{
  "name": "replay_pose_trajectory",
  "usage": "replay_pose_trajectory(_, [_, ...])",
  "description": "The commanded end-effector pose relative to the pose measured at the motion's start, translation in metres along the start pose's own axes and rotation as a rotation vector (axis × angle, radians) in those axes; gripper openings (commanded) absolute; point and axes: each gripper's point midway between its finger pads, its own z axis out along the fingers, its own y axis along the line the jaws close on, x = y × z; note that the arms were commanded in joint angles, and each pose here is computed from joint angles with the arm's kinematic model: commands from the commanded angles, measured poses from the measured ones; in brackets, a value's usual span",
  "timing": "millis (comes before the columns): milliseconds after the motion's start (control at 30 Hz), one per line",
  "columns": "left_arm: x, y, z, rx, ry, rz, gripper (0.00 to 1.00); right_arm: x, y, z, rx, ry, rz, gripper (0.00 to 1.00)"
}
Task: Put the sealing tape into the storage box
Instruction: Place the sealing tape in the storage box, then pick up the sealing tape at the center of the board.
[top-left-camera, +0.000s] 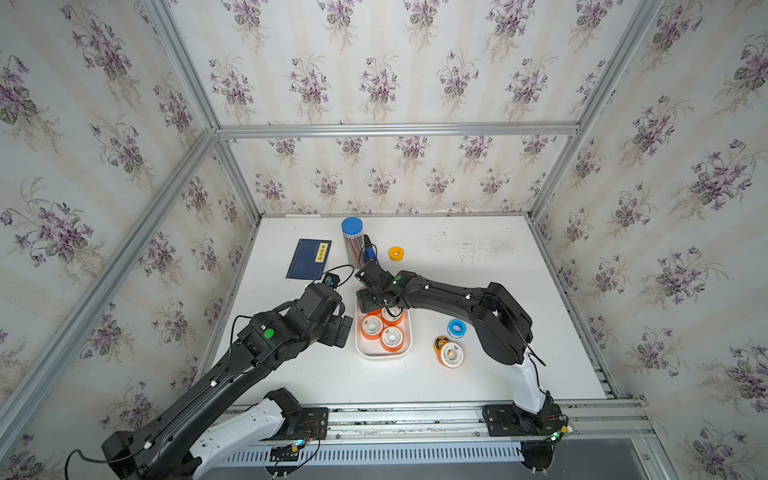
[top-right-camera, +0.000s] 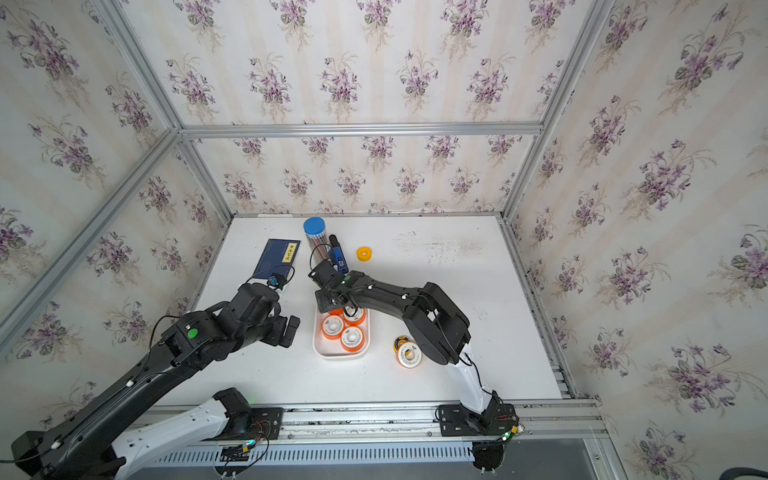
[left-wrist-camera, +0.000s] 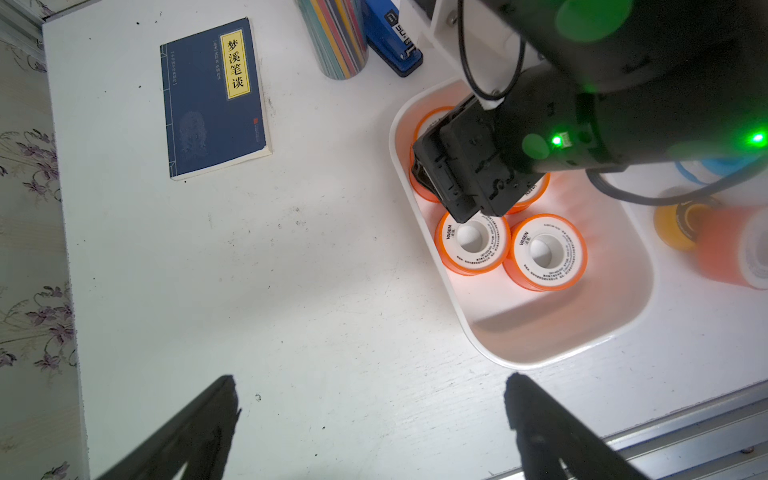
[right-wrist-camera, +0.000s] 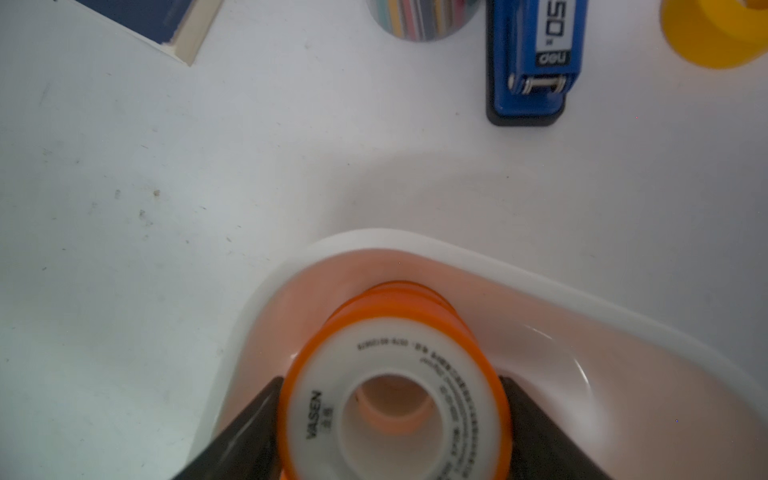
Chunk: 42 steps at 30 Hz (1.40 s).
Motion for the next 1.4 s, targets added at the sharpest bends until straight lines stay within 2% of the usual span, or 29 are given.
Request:
replay_pose_trajectory(0, [0.000,0.002,0.000,-0.012,-0.002,-0.007,1.00,-0.005,0.001,-0.017,-0.015,-0.015,0.000,0.81])
replay_pose_trajectory(200, [0.000,0.003,0.000,-0.014,-0.004,-0.008,1.00,-0.015,-0.006,-0.058,-0.032,-0.093,0.018,0.84])
replay_pose_trajectory(367, [0.000,0.002,0.000,-0.010,-0.004,-0.008,1.00,-0.017,-0.033,-0.097,-0.010,-0.192,0.050,0.84])
replay_pose_trajectory(500, [0.000,-0.002,0.000,0.015,0.000,-0.001,1.00,-0.008,-0.074,-0.127,-0.015,-0.285,0.127,0.83])
replay_pose_trajectory(700, [-0.003,-0.023,0.001,0.123,0.008,0.036,1.00,0.029,-0.171,-0.159,0.046,-0.409,0.315,0.82])
replay_pose_trajectory(867, [-0.015,-0.060,0.003,0.282,0.007,0.065,0.96,0.075,-0.250,-0.169,0.146,-0.488,0.518,0.81])
replay_pose_trajectory(1033, [-0.027,-0.111,0.013,0.309,0.018,0.167,0.94,0.123,-0.297,-0.160,0.265,-0.488,0.666,0.81])
replay_pose_trajectory(1167, [-0.031,-0.165,0.025,0.295,0.059,0.301,0.95,0.141,-0.316,-0.155,0.274,-0.488,0.757,0.82])
replay_pose_trajectory(1367, [-0.023,-0.247,0.054,0.288,0.135,0.466,0.97,0.150,-0.322,-0.152,0.272,-0.479,0.795,0.82])
